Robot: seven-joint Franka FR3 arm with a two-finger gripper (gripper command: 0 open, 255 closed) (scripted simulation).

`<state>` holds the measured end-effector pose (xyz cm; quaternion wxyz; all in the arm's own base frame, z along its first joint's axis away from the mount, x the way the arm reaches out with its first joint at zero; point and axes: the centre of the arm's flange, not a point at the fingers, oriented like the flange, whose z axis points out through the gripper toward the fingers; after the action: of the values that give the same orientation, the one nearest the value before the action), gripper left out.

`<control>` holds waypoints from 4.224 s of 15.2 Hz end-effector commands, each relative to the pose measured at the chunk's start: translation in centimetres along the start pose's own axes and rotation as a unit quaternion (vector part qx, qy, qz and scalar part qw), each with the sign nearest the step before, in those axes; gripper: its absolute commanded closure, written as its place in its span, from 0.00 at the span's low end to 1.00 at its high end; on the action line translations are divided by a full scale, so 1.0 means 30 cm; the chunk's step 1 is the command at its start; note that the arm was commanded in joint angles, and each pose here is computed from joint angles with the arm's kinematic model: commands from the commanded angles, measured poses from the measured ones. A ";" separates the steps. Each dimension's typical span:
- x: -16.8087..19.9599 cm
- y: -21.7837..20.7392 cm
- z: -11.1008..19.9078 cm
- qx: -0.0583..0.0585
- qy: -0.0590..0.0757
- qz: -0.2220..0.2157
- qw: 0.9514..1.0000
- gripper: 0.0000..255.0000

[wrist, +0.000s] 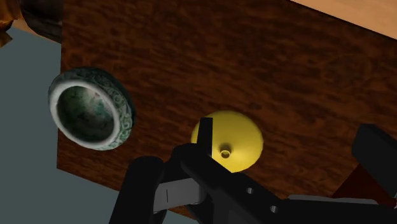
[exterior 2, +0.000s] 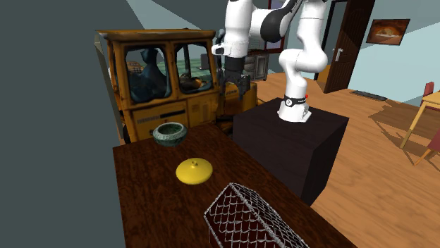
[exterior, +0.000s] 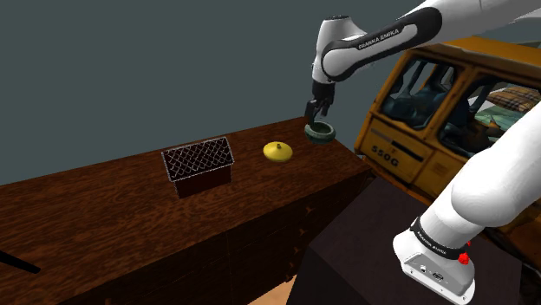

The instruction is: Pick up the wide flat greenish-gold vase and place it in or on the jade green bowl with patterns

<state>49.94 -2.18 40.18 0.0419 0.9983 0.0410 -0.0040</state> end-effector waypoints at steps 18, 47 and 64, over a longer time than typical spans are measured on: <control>0.580 0.043 0.604 0.002 -0.011 0.007 1.000 0.00; 0.637 0.049 0.784 0.002 -0.013 0.008 1.000 1.00; 0.634 0.074 0.486 0.002 -0.013 0.008 1.000 1.00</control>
<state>68.96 -4.05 24.99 0.0401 0.9985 0.0321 -0.0164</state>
